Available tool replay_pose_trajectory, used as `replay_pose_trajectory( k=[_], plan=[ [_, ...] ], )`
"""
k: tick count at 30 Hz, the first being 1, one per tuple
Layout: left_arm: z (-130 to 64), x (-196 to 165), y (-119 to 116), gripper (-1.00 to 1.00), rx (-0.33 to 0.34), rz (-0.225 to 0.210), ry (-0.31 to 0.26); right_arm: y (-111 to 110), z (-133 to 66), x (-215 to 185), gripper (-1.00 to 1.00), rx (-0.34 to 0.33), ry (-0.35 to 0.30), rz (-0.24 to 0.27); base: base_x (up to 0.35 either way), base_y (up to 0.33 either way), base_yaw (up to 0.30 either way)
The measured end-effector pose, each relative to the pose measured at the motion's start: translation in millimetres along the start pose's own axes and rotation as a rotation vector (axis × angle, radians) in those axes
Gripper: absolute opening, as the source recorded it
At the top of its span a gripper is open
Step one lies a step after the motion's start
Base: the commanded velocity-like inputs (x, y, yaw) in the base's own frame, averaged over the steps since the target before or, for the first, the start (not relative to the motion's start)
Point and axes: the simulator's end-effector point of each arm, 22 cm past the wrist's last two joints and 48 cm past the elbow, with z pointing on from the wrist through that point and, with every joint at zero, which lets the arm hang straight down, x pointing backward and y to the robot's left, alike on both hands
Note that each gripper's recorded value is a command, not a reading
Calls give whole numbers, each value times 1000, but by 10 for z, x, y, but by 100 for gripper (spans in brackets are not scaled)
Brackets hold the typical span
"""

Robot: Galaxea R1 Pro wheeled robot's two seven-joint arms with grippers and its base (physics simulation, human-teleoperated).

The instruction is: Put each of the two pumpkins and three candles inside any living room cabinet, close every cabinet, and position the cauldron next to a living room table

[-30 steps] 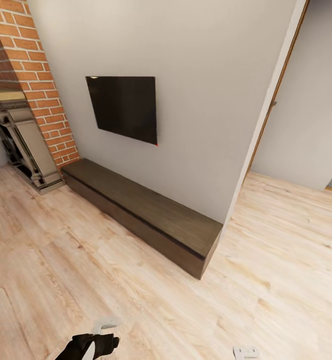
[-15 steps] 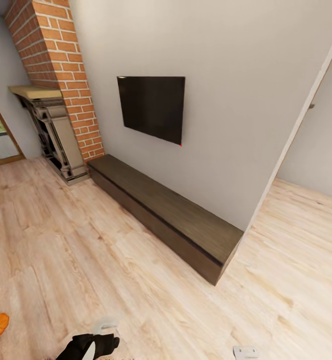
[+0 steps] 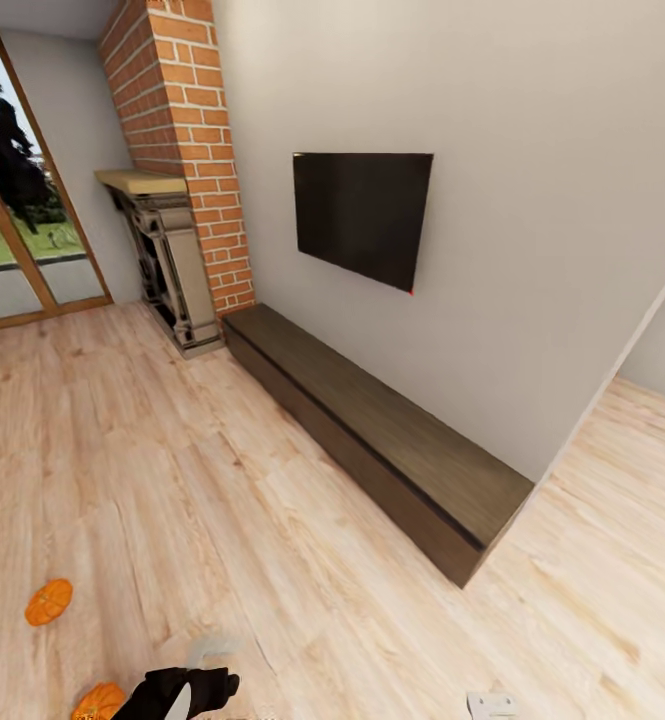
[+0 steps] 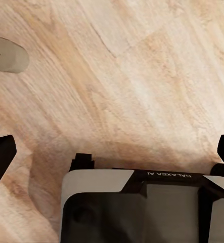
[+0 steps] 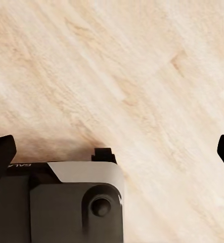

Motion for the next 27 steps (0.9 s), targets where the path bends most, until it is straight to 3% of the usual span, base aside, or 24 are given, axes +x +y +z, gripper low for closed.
replay_pose_trajectory(
  k=[17,22,27],
  plan=[
    [0,1,-11,100,1,1,0,0,0,0,100,0,0,0,3,-4,291],
    [-2,2,-10,100,1,1,0,0,-2,1,100,0,0,1,162,-140,259],
    [-3,1,-1,100,0,0,-1,-1,-3,2,100,0,0,1,256,-185,62]
  ],
)
